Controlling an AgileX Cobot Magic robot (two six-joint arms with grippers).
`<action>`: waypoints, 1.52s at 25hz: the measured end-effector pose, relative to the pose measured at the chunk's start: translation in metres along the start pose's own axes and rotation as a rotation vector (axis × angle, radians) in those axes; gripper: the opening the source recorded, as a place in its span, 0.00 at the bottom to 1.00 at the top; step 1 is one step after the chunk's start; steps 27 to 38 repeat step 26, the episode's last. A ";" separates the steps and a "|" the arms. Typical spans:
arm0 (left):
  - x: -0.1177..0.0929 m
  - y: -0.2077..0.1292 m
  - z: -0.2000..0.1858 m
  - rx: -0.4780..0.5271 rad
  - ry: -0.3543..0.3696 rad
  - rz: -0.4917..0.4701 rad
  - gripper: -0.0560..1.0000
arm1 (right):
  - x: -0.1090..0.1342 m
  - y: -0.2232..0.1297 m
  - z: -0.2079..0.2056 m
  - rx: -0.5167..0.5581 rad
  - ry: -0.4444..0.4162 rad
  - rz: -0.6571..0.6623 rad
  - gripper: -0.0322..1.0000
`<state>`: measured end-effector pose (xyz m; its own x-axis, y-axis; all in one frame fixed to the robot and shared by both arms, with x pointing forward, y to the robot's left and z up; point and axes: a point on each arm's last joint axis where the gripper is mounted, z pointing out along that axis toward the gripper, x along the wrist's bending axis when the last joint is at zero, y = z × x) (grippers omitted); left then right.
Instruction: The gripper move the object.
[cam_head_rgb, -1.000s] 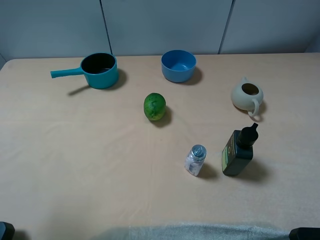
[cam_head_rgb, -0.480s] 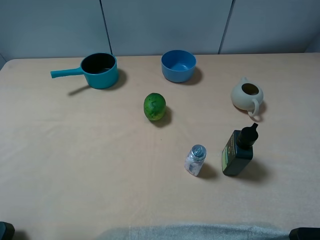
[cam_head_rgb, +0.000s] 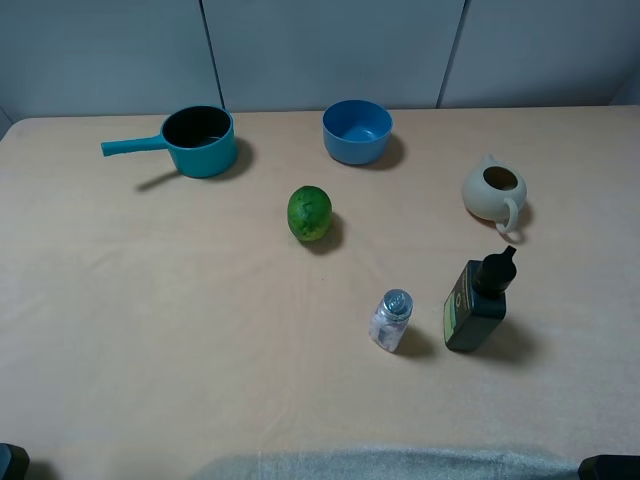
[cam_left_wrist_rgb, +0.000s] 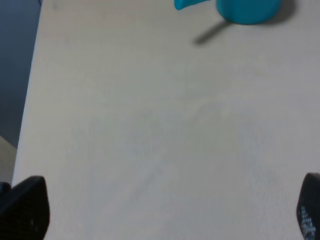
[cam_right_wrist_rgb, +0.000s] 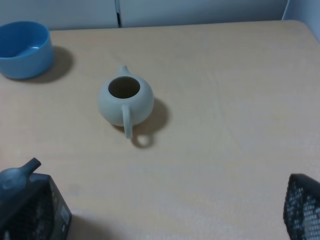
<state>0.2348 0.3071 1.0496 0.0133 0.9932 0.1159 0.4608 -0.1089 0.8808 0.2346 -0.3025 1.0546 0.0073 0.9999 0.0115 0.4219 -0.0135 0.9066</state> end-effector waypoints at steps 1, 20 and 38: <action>0.000 0.000 0.000 0.000 -0.001 0.001 0.99 | 0.000 0.000 0.000 0.000 0.000 0.000 0.70; 0.000 0.000 0.000 0.000 -0.001 0.004 0.99 | 0.000 0.000 0.000 0.000 0.000 0.000 0.70; 0.000 0.000 0.000 0.000 -0.001 0.004 0.99 | 0.000 0.000 0.000 0.000 0.000 0.000 0.70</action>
